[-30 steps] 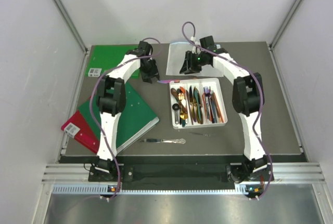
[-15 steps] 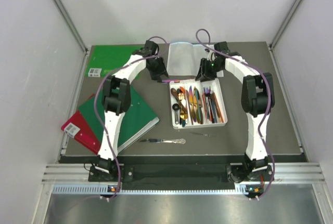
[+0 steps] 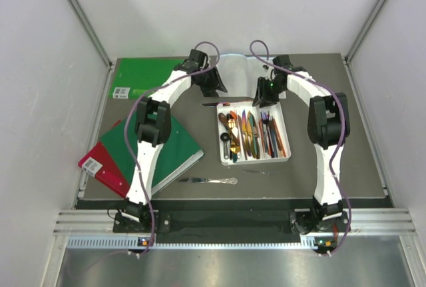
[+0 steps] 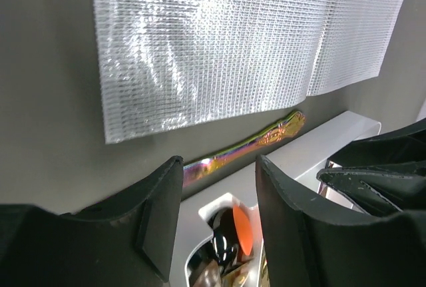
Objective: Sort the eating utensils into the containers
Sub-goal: Move the storage box to the center of the board.
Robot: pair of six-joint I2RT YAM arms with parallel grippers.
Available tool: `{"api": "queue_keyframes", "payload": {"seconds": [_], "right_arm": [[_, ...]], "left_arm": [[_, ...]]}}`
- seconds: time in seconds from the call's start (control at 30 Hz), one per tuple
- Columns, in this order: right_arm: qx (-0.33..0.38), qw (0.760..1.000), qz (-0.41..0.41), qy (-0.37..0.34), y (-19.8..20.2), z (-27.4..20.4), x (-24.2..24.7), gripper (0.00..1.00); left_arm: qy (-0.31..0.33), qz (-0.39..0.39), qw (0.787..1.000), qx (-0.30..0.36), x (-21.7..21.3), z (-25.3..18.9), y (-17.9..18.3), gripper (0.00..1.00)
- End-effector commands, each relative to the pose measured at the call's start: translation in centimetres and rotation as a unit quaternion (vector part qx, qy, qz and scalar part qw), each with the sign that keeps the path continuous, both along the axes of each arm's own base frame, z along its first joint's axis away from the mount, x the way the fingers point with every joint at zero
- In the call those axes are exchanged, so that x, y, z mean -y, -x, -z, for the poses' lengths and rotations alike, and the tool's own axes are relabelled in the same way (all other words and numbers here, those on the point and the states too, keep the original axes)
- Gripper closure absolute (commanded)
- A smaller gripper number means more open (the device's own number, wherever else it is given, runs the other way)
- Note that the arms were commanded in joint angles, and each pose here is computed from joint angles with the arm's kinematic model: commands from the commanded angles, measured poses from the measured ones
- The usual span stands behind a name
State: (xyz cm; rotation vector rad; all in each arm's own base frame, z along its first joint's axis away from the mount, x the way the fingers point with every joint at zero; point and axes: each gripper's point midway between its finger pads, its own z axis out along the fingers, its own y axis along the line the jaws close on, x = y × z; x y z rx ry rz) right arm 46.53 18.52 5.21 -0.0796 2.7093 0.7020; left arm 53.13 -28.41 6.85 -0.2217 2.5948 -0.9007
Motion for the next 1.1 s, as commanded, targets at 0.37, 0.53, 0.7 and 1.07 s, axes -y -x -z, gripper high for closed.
{"api": "queue_keyframes", "payload": {"seconds": [0.37, 0.53, 0.7, 1.07], "right_arm": [[-0.091, 0.986, 0.083, 0.115, 5.2, 3.0, 9.1, 0.70], [-0.093, 0.984, 0.095, 0.122, 6.7, 2.8, 11.0, 0.69], [-0.092, 0.987, 0.090, 0.101, 6.3, 3.0, 10.4, 0.68], [-0.096, 0.985, 0.087, 0.112, 7.7, 2.4, 10.9, 0.68]], "left_arm": [[0.124, 0.082, 0.989, -0.018, 8.8, 1.9, 2.3, 0.49], [0.104, 0.090, 0.990, -0.024, 8.5, 2.5, 3.4, 0.49], [0.084, 0.084, 0.993, -0.021, 8.0, 3.0, 3.1, 0.49], [0.096, 0.066, 0.993, 0.032, 7.6, 0.1, -0.2, 0.48]]}}
